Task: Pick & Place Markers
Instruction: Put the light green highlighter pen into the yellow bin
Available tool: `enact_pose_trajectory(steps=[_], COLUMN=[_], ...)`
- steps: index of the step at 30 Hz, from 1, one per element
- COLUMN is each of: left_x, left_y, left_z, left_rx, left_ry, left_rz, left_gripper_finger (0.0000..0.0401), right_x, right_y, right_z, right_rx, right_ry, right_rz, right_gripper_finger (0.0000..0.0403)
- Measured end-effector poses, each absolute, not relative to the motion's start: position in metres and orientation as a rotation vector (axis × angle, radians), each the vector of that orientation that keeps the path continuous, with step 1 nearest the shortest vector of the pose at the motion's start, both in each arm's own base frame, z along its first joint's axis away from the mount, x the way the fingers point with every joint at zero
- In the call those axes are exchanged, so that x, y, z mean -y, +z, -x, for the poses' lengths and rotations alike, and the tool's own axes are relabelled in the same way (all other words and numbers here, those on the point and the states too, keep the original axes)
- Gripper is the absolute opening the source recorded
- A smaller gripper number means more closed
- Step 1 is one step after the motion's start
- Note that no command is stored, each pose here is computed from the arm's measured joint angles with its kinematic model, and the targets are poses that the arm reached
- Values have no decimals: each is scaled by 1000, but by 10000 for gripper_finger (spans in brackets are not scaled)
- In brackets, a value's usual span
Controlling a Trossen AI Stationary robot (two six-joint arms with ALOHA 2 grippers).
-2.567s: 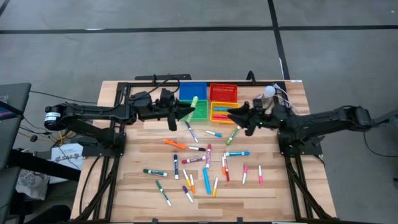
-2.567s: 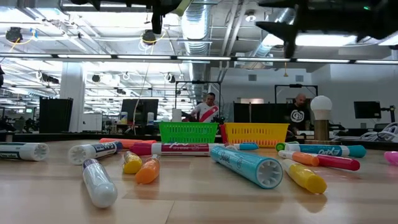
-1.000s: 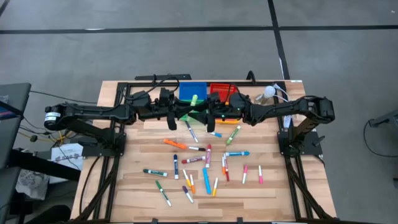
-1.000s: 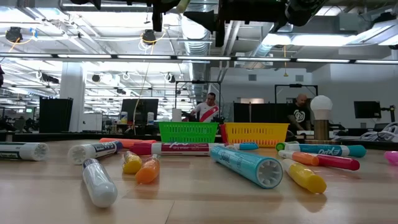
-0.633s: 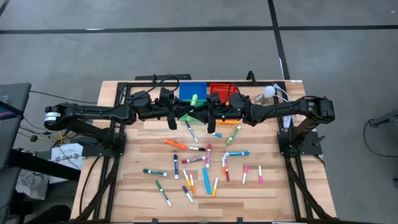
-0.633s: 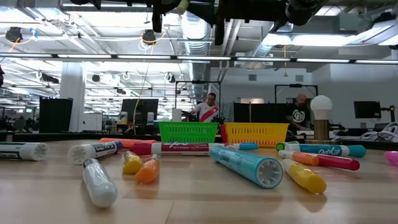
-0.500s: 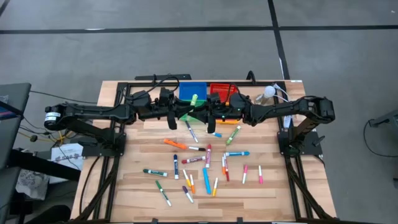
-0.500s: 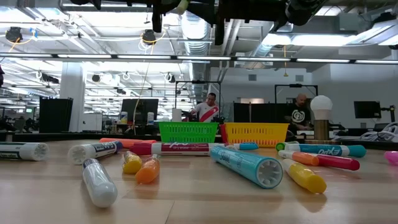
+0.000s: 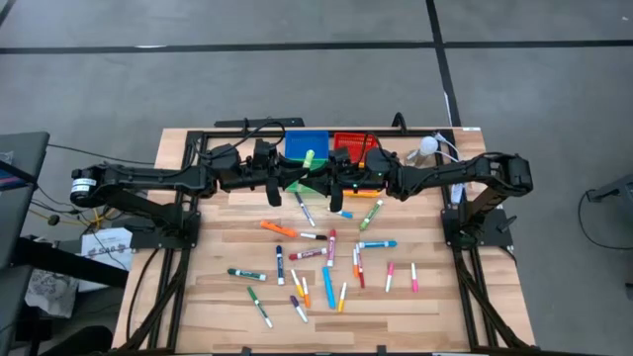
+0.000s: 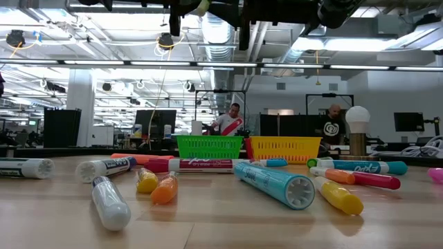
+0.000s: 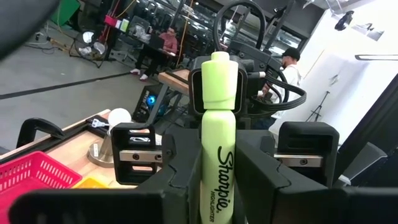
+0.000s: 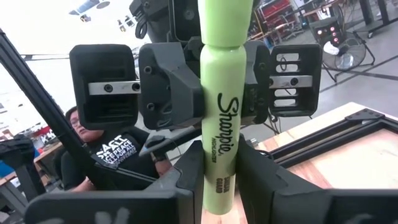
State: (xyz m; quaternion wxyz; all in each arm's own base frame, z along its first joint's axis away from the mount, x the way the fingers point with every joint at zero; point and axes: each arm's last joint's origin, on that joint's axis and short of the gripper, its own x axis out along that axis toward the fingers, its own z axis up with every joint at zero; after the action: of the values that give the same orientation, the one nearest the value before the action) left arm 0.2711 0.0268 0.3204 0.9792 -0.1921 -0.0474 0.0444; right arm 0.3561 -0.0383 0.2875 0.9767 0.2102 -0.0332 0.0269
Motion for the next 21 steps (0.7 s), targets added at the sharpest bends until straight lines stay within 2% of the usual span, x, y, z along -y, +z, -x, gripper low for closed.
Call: enact_pose_trajectory(steps=[6,16,21], left_x=[-27,-26,-27], left_y=[320,321,326], left_z=[-271,-270,-263], left_rx=[92,87,87], left_ry=[90,87,93], left_rz=[334,314,254], left_gripper_finger=[105,217,243], right_x=[38,43,45], right_y=[288,287,286], right_z=[-356,-356,-355], right_rx=[68,67,59], right_ry=[54,36,31], right_rz=[-425,-426,-427], right_gripper_finger=[63,62,62])
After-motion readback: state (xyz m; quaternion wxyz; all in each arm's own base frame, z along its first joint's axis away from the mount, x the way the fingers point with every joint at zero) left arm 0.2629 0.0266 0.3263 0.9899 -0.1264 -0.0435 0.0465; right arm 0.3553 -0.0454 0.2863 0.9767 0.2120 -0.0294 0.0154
